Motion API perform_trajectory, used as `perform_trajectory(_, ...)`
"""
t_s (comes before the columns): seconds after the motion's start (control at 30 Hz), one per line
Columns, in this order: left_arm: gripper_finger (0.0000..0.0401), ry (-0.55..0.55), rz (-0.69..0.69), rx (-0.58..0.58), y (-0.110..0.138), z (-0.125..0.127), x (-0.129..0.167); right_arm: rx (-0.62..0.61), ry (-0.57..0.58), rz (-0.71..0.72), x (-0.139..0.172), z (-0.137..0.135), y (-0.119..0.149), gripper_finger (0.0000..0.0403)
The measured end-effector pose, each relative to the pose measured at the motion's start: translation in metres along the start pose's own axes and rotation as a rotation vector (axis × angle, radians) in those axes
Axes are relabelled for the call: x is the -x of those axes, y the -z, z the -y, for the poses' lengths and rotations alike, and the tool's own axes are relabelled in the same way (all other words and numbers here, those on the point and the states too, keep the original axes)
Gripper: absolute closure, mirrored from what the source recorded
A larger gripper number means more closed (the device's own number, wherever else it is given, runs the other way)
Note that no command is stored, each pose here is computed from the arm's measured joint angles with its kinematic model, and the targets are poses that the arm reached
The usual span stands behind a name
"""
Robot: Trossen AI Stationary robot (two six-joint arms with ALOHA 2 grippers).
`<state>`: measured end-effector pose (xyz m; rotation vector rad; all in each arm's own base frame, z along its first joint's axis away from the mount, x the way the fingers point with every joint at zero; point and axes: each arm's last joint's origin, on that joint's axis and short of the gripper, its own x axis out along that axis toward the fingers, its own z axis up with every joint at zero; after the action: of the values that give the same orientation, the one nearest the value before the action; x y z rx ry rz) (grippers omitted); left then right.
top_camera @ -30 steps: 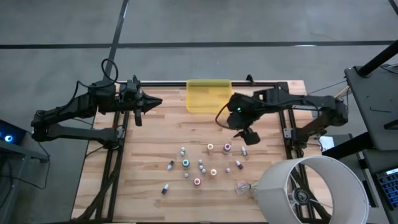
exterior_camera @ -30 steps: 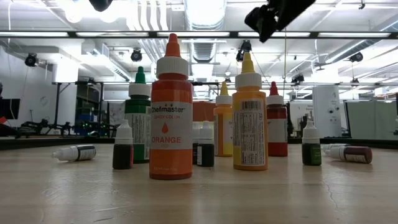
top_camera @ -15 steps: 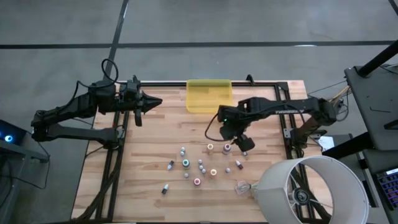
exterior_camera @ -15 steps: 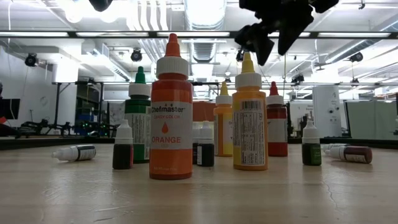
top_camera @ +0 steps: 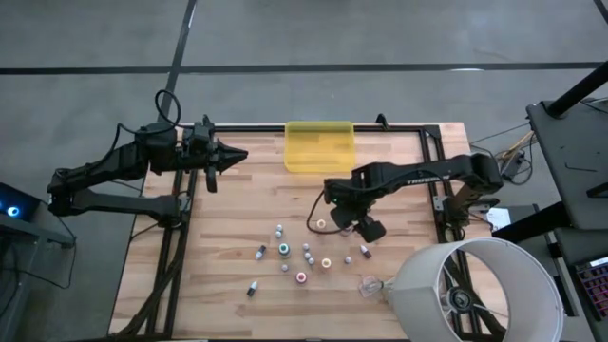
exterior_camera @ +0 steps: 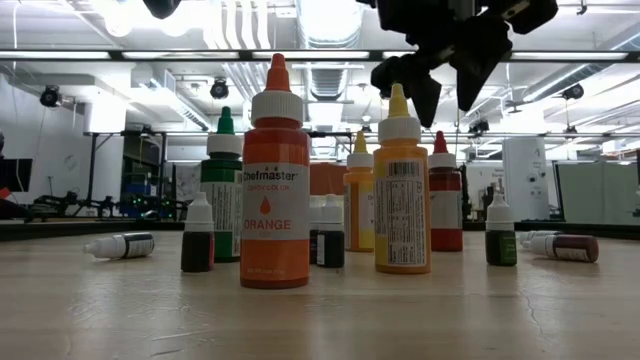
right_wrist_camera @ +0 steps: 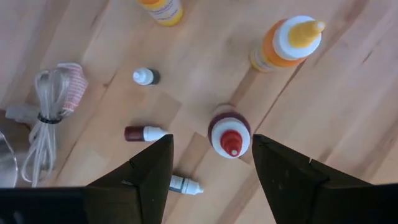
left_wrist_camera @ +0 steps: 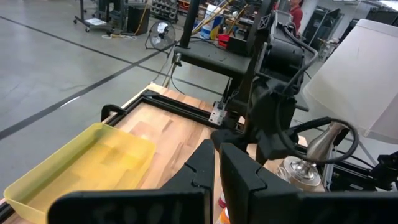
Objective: Pick & Place food coloring
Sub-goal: Put the large red food coloring bottle into the yellow bin
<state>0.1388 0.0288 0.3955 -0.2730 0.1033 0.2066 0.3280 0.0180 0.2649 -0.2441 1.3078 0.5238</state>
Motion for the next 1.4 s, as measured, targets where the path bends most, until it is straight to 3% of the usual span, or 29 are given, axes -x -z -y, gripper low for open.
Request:
perform_trajectory(0.13,0.0401,-0.001,-0.004,0.000,0.000,0.000,0.000,-0.005,0.042,-0.016,-0.001,0.002,0.000,0.0193)
perform_trajectory(1.03,0.0401,-0.006,-0.021,0.002,0.002,-0.001,0.000,-0.065,0.038,-0.020,-0.039,0.004,0.014,0.0193)
perform_trajectory(1.4,0.0401,-0.006,-0.021,0.002,0.002,-0.001,0.000,-0.080,0.049,0.008,-0.040,0.005,0.012,0.0193)
